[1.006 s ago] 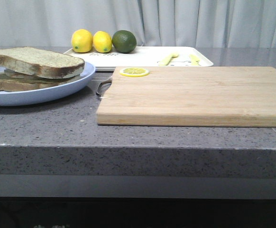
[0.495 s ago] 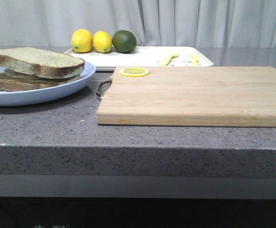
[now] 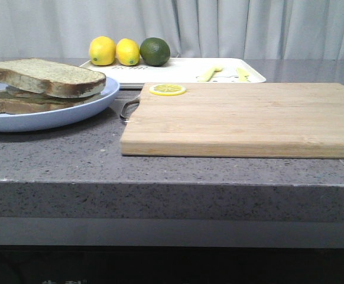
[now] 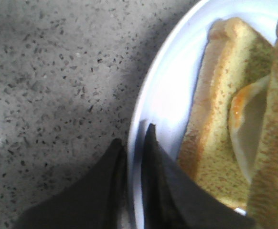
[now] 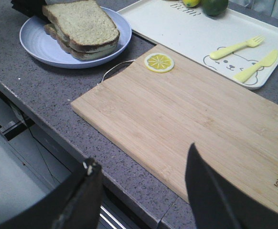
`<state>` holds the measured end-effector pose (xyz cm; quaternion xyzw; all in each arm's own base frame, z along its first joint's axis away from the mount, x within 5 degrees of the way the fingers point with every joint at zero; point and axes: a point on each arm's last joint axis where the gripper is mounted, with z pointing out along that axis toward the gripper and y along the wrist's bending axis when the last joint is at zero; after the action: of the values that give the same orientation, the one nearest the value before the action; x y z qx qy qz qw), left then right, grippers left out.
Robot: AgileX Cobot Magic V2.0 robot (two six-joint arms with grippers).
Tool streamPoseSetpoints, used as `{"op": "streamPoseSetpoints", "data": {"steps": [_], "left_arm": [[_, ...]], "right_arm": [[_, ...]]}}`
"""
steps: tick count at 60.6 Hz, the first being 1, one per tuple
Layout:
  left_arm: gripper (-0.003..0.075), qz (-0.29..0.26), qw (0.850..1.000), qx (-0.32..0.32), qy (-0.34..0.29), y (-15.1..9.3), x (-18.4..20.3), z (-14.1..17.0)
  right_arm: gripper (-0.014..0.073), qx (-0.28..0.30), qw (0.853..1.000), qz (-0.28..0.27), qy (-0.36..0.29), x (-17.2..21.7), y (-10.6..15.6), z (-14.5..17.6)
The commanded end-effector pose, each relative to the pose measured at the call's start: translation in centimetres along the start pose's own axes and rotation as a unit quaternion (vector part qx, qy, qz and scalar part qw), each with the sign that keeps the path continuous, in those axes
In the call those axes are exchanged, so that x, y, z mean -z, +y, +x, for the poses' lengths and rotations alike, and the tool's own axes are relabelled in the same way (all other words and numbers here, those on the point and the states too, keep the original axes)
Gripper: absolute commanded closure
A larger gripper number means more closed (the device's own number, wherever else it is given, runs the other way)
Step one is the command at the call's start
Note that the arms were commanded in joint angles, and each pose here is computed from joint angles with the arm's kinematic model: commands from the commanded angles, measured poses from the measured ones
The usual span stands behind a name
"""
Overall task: Place bread and move sandwich to tray
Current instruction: 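Lift the plate with the left gripper and carry it over the white tray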
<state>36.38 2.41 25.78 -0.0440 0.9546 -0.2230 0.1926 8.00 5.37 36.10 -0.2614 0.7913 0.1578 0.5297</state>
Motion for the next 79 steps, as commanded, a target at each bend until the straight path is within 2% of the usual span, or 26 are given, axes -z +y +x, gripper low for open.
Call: {"op": "streamPoseSetpoints", "data": {"steps": [1, 3, 20, 31, 40, 49, 59, 70, 79], "left_arm": [[0.0717, 0.014, 0.999, -0.010, -0.044, -1.5, 2.1, -0.8], [0.0738, 0.014, 0.999, -0.010, -0.044, -1.5, 2.1, -0.8], [0.0738, 0.026, 0.998, -0.007, -0.055, -1.9, 2.4, -1.2], [0.0738, 0.049, 0.996, -0.018, -0.073, -3.2, 4.0, -2.4], [0.0738, 0.088, 0.989, -0.019, -0.114, -4.8, 5.9, -3.9], [0.0738, 0.129, 0.977, -0.007, -0.172, -6.4, 7.2, -5.3], [0.0738, 0.132, 0.963, -0.003, -0.234, -8.3, 6.8, -6.3], [0.0738, 0.131, 0.954, -0.014, -0.271, -10.5, 5.9, -6.6], [0.0738, 0.148, 0.957, -0.022, -0.247, -11.4, 4.2, -7.7]], "right_arm": [[0.0183, 0.003, 0.999, 0.010, -0.046, 0.5, -0.2, -1.3], [0.0183, 0.003, 0.999, 0.010, -0.046, 0.5, -0.2, -1.3], [0.0183, 0.003, 0.999, 0.010, -0.046, 0.5, -0.2, -1.3], [0.0183, 0.003, 0.999, 0.010, -0.046, 0.5, -0.2, -1.3], [0.0183, 0.003, 0.999, 0.010, -0.046, 0.5, -0.2, -1.3], [0.0183, 0.003, 0.999, 0.010, -0.046, 0.5, -0.2, -1.3], [0.0183, 0.003, 0.999, 0.010, -0.046, 0.5, -0.2, -1.3], [0.0183, 0.003, 0.999, 0.010, -0.046, 0.5, -0.2, -1.3], [0.0183, 0.003, 0.999, 0.010, -0.046, 0.5, -0.2, -1.3]]}}
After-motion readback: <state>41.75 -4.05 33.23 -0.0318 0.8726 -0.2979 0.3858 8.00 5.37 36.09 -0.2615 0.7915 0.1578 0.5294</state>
